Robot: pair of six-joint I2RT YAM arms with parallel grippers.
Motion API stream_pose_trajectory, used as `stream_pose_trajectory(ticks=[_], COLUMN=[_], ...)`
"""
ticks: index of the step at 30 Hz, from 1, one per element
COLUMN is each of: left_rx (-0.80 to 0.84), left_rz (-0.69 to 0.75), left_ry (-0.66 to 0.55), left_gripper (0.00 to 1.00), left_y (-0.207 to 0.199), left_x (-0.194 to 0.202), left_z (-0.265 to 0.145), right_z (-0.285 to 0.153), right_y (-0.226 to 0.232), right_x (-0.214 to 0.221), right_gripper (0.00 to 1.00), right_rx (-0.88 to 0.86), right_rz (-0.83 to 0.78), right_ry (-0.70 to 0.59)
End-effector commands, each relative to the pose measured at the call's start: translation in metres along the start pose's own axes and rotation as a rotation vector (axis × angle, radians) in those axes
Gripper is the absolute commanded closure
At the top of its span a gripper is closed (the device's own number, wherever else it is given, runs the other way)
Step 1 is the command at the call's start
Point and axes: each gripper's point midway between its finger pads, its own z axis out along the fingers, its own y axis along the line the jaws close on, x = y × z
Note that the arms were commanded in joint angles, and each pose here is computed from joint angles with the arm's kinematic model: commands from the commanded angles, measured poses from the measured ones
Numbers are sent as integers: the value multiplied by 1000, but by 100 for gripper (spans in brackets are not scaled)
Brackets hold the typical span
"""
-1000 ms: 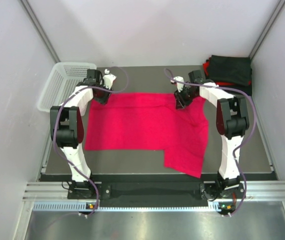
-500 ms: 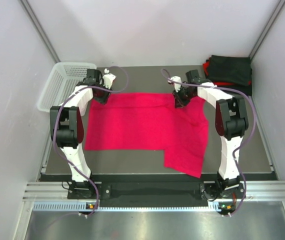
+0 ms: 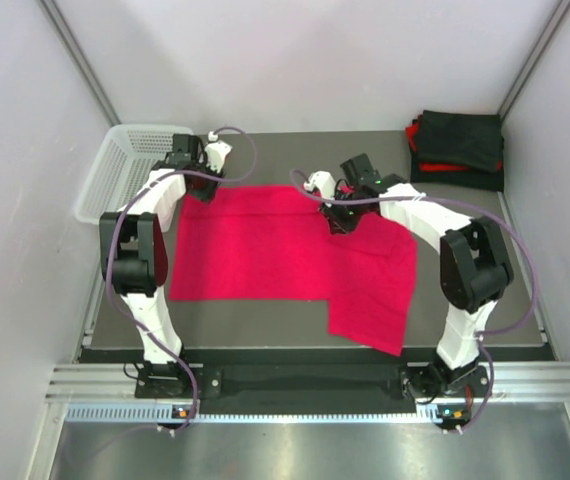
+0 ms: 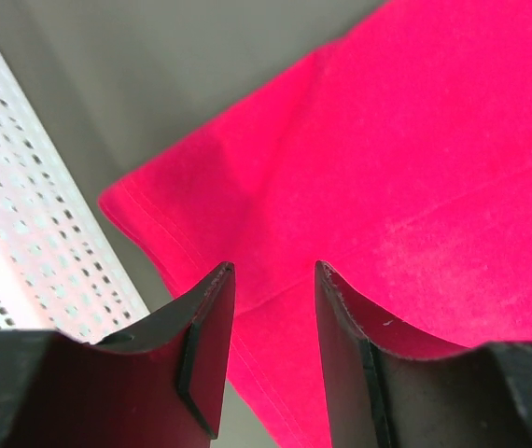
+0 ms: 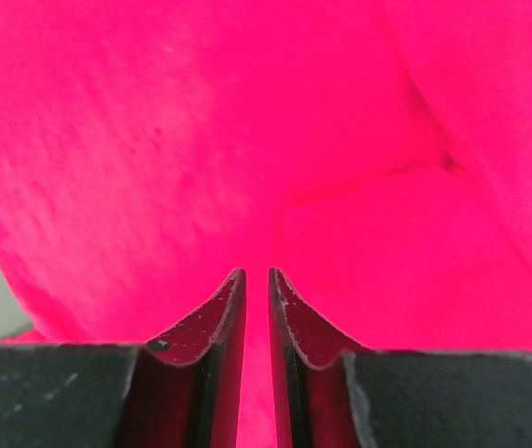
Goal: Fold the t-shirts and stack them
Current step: Fold the tshirt
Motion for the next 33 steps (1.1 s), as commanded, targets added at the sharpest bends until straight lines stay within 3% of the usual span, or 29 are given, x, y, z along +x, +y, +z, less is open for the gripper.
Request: stream_pose_trajectory(ticks=[1, 18, 26, 33], left_rx=[-25, -59, -78, -94], left_rz=[23, -10, 0, 15], left_ry=[-89, -9, 27, 56], left_gripper=[55, 58, 59, 60], left_y=[11, 25, 26, 26], left_x=[-30, -17, -5, 5], left_z=[1, 54, 66, 70], right_z=[-29, -58, -87, -70], right_y=[-28, -213, -257, -272], right_x=[-4, 65, 87, 99], right_gripper=[84, 83, 72, 70], right_rx=[125, 440, 563, 555], right_rz=[-9, 234, 317, 347], right_ry=[-26, -20, -44, -36])
